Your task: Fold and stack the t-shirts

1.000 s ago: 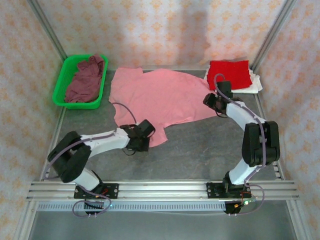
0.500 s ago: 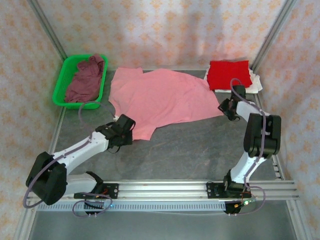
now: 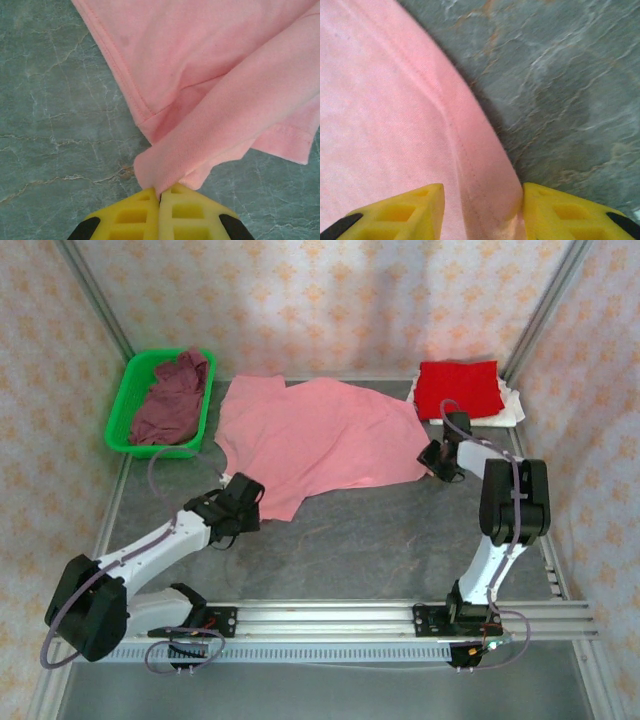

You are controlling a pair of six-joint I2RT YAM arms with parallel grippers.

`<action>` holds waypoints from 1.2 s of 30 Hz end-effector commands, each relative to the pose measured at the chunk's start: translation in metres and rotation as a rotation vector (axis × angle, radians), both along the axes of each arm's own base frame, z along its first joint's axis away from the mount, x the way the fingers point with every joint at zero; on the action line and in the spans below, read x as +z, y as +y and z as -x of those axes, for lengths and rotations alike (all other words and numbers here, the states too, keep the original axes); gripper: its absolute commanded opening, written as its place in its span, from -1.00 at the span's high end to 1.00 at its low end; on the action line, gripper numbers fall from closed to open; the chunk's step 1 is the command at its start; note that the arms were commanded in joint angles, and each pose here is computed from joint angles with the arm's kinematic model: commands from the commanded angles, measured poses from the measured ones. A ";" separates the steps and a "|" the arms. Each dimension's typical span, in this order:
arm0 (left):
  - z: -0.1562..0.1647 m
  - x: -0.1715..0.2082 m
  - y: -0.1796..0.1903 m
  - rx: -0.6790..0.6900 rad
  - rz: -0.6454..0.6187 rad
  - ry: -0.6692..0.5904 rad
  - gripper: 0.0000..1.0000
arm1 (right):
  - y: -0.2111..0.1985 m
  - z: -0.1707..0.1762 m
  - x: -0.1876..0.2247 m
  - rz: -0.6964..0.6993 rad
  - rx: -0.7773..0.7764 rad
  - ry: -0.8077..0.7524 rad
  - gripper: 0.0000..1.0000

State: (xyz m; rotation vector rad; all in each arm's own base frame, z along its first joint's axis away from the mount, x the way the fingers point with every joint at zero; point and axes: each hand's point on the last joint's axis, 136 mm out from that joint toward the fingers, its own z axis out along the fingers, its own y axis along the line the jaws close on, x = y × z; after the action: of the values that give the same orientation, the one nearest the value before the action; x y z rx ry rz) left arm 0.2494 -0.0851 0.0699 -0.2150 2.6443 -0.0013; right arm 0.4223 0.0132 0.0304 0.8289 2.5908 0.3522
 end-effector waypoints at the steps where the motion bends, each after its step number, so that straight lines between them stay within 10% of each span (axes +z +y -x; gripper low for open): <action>1: -0.006 0.001 0.003 0.026 -0.004 -0.029 1.00 | 0.001 0.003 -0.003 -0.005 -0.013 0.013 0.26; 11: -0.018 0.035 0.010 0.061 0.014 -0.169 1.00 | 0.000 0.014 0.038 -0.007 -0.034 -0.097 0.99; 25: -0.012 0.227 0.042 -0.014 -0.033 -0.738 1.00 | 0.028 0.076 0.208 -0.112 0.079 -0.525 1.00; 36: 0.095 0.428 0.056 -0.291 0.007 -1.205 1.00 | 0.042 0.201 0.394 -0.081 0.217 -1.049 1.00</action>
State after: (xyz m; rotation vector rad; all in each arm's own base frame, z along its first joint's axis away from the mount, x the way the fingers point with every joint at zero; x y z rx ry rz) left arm 0.1820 -0.0270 0.4716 0.0041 1.5158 -0.1904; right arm 0.2458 0.0485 0.3973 0.3160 1.7078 0.7100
